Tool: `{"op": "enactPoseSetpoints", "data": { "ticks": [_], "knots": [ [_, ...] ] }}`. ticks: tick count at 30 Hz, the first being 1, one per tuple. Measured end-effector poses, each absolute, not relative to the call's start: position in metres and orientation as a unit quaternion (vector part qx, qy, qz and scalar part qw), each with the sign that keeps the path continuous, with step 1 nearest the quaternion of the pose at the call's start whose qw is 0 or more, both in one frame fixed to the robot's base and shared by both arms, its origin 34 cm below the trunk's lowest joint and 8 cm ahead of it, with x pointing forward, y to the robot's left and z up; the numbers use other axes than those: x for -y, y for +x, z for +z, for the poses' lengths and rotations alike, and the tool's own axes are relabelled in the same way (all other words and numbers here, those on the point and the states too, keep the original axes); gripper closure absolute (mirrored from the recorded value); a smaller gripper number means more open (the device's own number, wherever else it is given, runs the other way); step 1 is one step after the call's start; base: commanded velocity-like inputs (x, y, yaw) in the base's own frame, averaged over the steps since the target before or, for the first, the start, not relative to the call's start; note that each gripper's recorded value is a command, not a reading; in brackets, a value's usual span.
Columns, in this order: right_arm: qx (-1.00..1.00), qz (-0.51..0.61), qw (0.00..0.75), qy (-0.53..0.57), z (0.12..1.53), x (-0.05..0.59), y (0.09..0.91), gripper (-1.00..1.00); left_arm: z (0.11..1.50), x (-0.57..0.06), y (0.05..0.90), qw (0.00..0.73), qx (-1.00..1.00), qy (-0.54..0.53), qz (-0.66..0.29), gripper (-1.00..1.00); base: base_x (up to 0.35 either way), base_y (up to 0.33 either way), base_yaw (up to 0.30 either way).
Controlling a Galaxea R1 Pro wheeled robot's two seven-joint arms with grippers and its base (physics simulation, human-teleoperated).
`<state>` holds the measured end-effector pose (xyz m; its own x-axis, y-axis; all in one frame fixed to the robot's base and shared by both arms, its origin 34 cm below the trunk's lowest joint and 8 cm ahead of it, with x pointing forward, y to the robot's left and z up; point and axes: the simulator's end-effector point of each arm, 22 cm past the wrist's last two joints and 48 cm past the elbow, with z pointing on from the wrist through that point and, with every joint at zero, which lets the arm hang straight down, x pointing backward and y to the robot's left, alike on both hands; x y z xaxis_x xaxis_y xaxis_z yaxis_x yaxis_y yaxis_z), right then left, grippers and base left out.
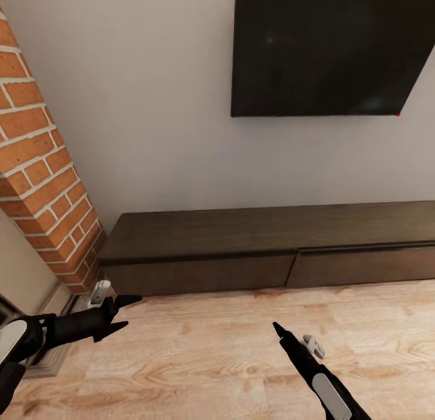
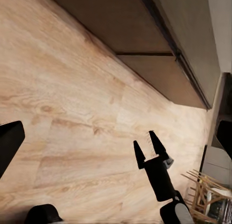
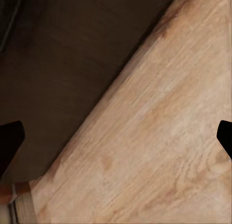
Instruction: Place each of the two pumpkins and all three candles from the living room inside a cabinet in the living room (use any cabinet), then make sure every cabinet is closed, and position the cauldron so it is next to a table in the living room.
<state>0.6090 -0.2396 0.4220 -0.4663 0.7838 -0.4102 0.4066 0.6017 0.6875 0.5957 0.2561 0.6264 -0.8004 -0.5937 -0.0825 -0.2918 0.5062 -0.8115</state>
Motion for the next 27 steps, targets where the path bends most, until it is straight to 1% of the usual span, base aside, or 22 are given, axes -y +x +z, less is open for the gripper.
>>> {"op": "enactPoseSetpoints", "data": {
  "ticks": [4, 8, 12, 15, 20, 25, 27],
  "knots": [
    [-0.801, 0.261, 0.38, 0.382, 0.42, 0.246, 0.613, -1.0, 0.62, -0.239, 0.589, 0.162, -0.845, -0.252, -0.442, -1.0, 0.0, 0.0, 0.0],
    [-0.763, 0.305, 0.389, 0.417, 0.425, 0.243, 0.621, -1.0, 0.612, -0.232, 0.584, 0.156, -0.844, -0.248, -0.449, -1.0, 0.0, 0.0, 0.0],
    [-0.744, 0.321, 0.403, 0.425, 0.432, 0.241, 0.638, -1.0, 0.607, -0.229, 0.582, 0.152, -0.839, -0.25, -0.459, -1.0, 0.0, 0.0, 0.0],
    [-0.732, 0.342, 0.404, 0.429, 0.438, 0.215, 0.653, -1.0, 0.602, -0.225, 0.58, 0.148, -0.837, -0.248, -0.464, -1.0, 0.0, 0.0, 0.0],
    [-0.721, 0.364, 0.408, 0.425, 0.439, 0.199, 0.659, -1.0, 0.59, -0.222, 0.576, 0.145, -0.838, -0.245, -0.466, -1.0, 0.0, 0.0, 0.0],
    [-0.716, 0.38, 0.415, 0.413, 0.442, 0.168, 0.667, -1.0, 0.58, -0.22, 0.573, 0.144, -0.837, -0.245, -0.467, -1.0, 0.0, 0.0, 0.0],
    [-0.71, 0.378, 0.424, 0.416, 0.441, 0.17, 0.668, -1.0, 0.575, -0.219, 0.572, 0.143, -0.837, -0.244, -0.468, -1.0, 0.0, 0.0, 0.0]
  ]
}}
